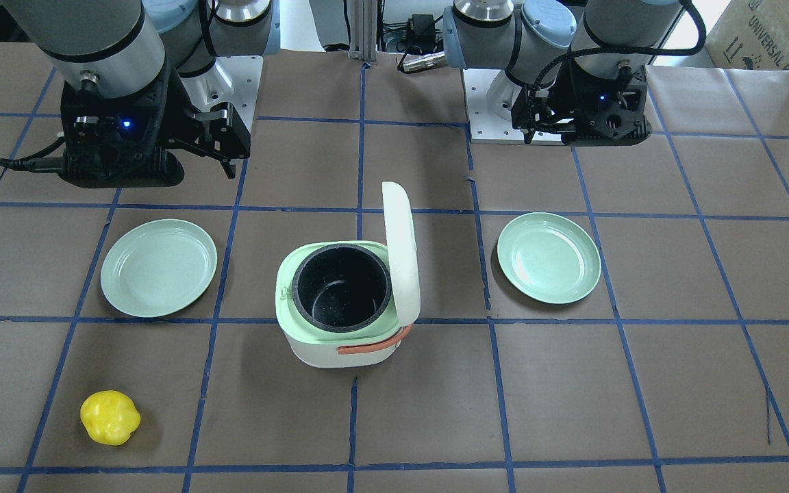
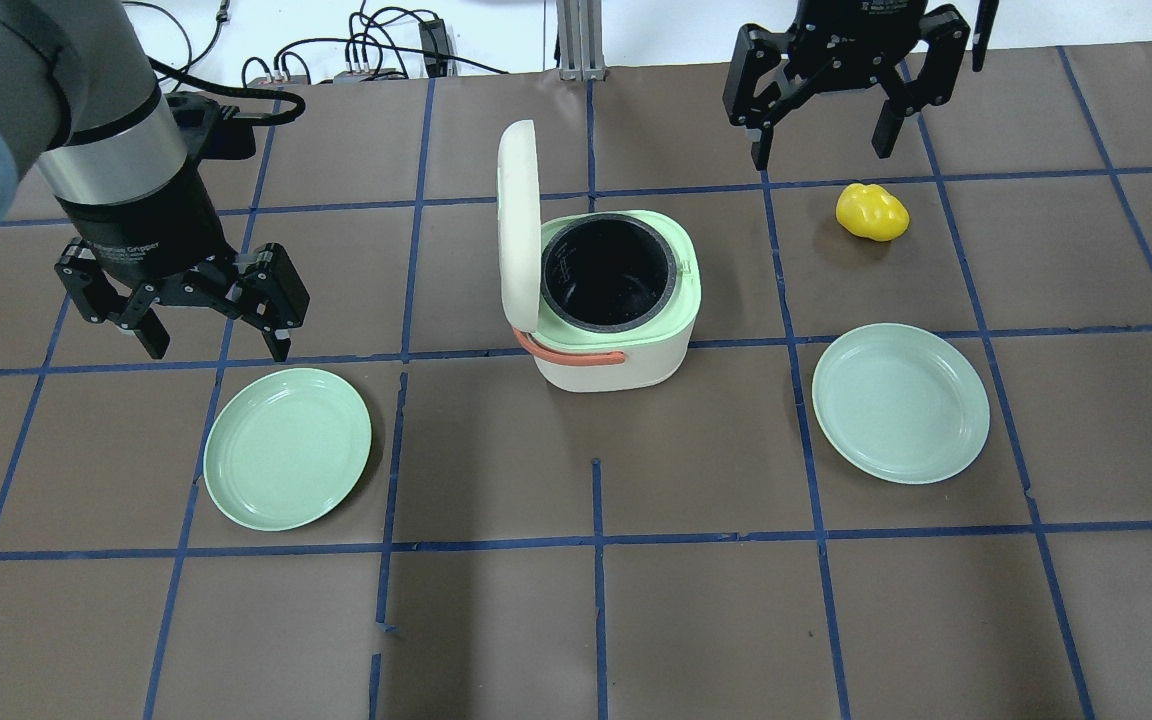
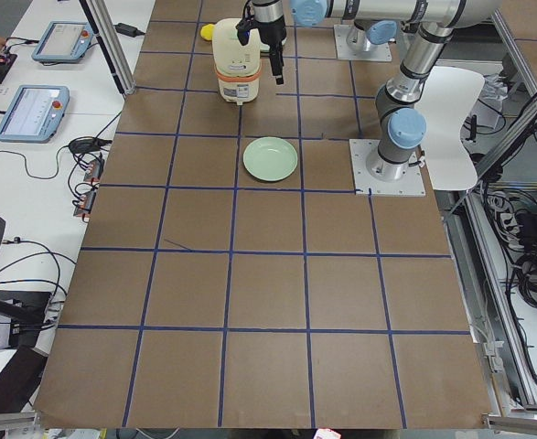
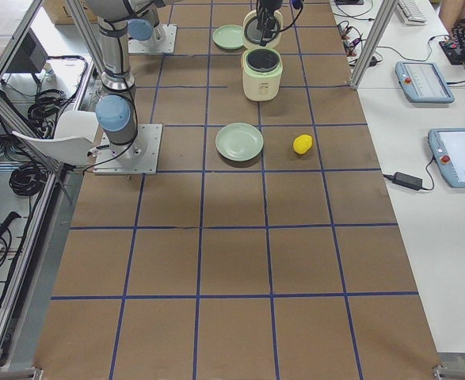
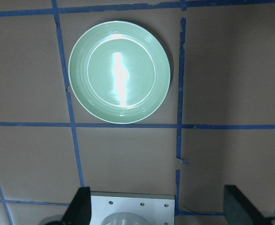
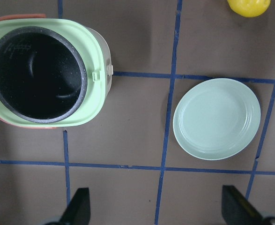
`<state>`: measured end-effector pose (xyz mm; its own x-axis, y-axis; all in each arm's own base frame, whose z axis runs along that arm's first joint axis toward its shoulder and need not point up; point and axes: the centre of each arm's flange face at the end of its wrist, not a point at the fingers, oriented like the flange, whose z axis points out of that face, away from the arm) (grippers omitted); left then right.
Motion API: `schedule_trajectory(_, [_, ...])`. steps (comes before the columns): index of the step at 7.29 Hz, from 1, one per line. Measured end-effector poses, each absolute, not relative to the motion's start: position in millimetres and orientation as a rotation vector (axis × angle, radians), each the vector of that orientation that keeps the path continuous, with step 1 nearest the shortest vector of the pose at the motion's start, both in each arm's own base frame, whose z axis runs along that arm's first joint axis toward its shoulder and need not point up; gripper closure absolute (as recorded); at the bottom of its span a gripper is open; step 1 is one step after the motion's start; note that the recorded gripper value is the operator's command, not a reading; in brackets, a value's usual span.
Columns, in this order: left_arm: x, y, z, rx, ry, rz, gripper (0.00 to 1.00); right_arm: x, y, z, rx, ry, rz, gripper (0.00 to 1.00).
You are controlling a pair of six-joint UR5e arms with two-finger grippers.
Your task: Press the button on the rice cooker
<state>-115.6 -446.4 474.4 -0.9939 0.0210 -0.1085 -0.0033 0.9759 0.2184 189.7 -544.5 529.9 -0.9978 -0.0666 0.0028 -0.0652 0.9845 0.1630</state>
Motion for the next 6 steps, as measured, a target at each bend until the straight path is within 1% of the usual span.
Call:
schedule_trajectory(4, [-116.0, -446.3, 474.4, 0.014, 3.014, 0.333, 0.00, 152.4, -516.7, 509.0, 0.046, -3.127, -0.323, 0.00])
schedule_trajectory(6, [-115.9, -446.4, 474.4, 0.014, 3.014, 0.333, 0.00, 140.5, -515.4, 506.2, 0.018, -3.133, -0.321, 0.00])
